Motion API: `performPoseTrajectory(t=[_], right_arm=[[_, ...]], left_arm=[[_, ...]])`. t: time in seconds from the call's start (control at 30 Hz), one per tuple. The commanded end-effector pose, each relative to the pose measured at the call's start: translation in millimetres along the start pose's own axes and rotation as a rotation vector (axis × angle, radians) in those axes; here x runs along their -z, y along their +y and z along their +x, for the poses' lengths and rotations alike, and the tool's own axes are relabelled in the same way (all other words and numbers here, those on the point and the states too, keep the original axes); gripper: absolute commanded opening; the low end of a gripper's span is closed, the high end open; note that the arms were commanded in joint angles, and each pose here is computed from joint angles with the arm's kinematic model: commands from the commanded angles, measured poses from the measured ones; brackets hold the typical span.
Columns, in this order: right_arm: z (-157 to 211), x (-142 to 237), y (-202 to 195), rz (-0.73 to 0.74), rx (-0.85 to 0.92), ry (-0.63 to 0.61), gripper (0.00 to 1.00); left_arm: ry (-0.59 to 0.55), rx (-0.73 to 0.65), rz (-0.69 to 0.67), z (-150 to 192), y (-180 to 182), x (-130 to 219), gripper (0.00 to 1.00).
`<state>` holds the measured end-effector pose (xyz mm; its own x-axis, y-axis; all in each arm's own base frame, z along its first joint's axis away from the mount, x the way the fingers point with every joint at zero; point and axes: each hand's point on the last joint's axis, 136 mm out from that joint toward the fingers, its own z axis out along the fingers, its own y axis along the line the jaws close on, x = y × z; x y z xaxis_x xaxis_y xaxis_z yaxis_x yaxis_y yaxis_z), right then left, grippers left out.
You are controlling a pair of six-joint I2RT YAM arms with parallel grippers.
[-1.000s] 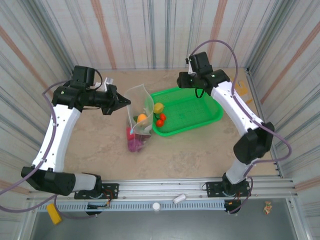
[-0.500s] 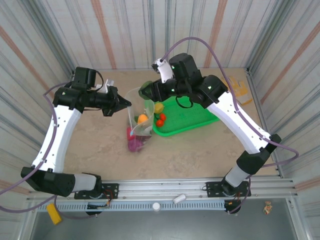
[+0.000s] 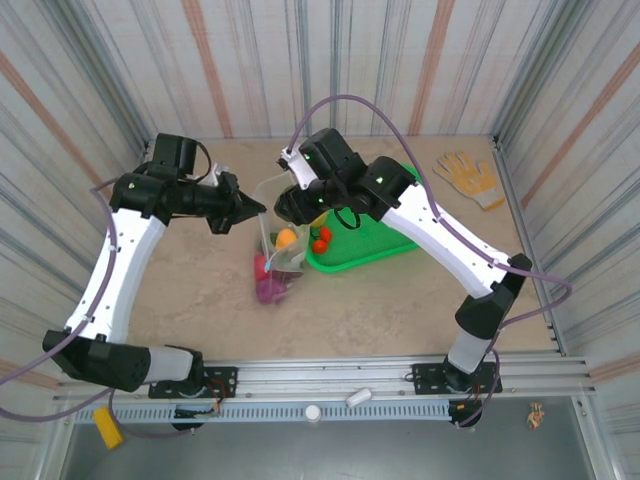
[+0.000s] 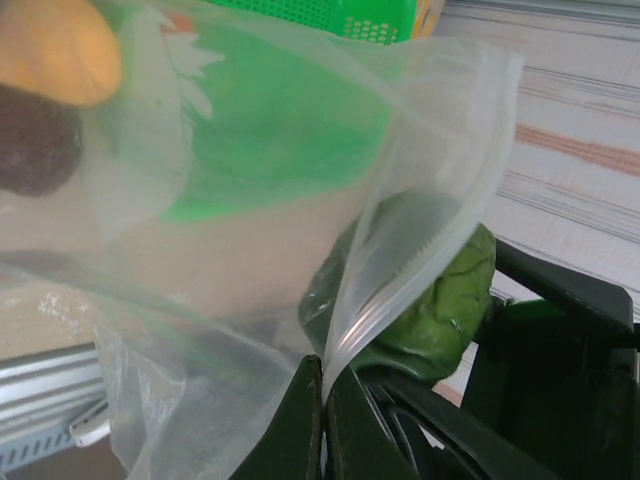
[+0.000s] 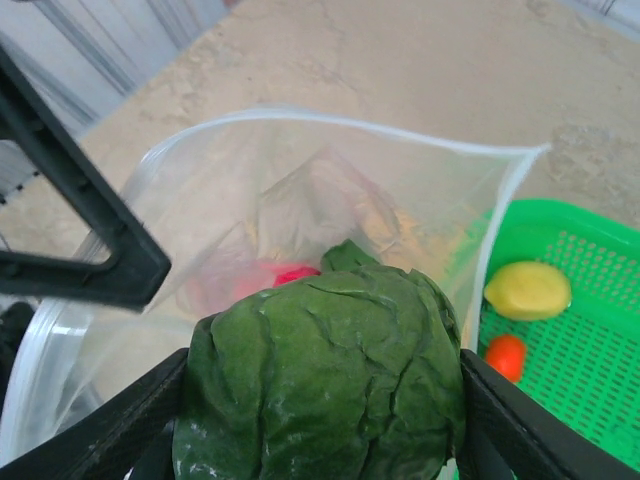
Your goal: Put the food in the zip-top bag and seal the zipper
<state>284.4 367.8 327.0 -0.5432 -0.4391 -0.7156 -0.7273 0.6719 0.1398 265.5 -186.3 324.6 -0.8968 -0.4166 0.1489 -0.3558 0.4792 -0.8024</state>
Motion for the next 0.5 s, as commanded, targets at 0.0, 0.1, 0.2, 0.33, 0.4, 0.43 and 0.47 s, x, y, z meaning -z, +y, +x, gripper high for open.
performPoseTrajectory(t=[0.0,0.1,0.2,0.33,0.4,0.43,0.47], right_arm=[[3,-4,1,0.023,0.045,0.027,0.65],[3,-8,-1,0.057,0.056,0.038,0.74],[-6,4,-5,0.079,0.054,0.001,0.82],[-23,35,-6,0.073,0.036,-0.097,0.84],[-30,49,-10,0.090,0.017,-0.143,0.84],[-33,56,-14,0.105,0.002,-0.169,0.84],[-35,61,-18,0.117,-0.010,-0.188,0.84]], left_arm=[[0.024,0.108,-0.018,6,3,-6,0.00],[-0.002,0.173,-0.045,6,6,-3,0.00],[-0.018,0.236,-0.068,6,9,-1,0.00],[-0.033,0.278,-0.068,5,2,3,0.00],[-0.061,0.280,-0.063,2,-3,8,0.00],[-0.079,0.281,-0.065,1,-6,11,0.00],[-0.093,0.282,-0.065,-1,-7,14,0.00]])
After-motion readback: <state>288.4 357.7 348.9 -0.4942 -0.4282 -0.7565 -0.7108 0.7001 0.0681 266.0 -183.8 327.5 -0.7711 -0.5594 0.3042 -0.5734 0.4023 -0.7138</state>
